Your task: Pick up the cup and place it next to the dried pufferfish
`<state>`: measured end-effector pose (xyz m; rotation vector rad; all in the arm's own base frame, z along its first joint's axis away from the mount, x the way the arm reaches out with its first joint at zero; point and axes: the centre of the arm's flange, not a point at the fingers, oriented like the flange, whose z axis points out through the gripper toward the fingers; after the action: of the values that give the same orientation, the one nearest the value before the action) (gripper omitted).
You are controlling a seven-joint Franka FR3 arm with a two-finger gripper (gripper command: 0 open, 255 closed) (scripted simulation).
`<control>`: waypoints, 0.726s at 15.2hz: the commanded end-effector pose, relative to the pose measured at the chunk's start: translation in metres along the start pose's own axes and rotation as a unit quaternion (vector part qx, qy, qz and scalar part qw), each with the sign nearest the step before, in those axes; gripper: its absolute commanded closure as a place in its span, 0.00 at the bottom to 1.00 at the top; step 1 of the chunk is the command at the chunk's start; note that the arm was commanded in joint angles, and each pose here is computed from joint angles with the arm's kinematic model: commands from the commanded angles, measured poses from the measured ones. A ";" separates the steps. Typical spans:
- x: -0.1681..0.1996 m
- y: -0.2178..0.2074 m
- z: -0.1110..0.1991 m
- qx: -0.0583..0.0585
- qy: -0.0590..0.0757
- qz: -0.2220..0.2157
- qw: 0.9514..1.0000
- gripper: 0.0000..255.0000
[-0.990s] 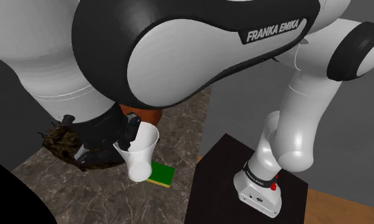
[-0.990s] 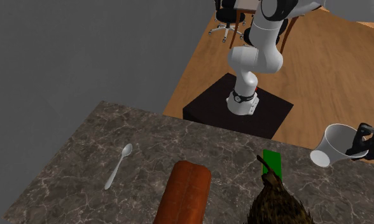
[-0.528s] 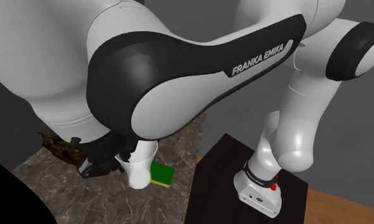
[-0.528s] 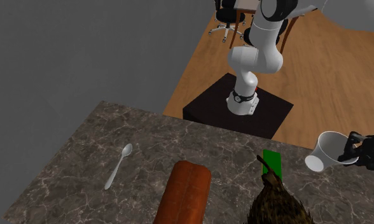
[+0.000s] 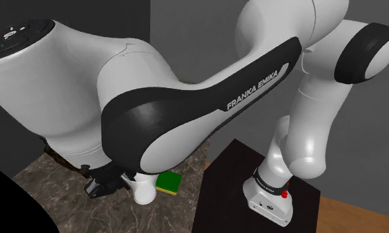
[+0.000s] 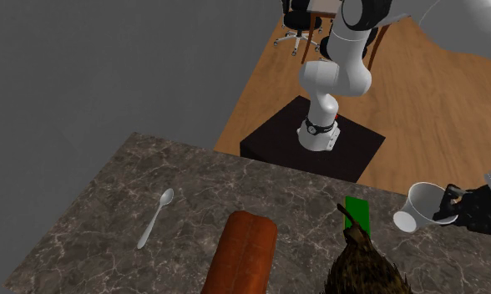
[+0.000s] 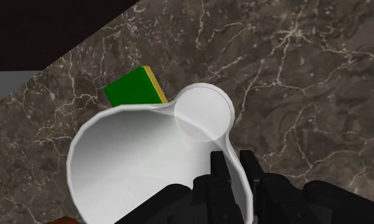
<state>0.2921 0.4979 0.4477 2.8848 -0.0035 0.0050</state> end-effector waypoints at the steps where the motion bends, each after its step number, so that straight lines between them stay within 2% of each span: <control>1: 0.000 -0.001 0.011 0.000 0.000 0.000 1.000 1.00; 11: 0.000 -0.014 0.062 0.000 0.000 0.000 1.000 1.00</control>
<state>0.2928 0.4960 0.3911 2.8849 -0.0036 0.0052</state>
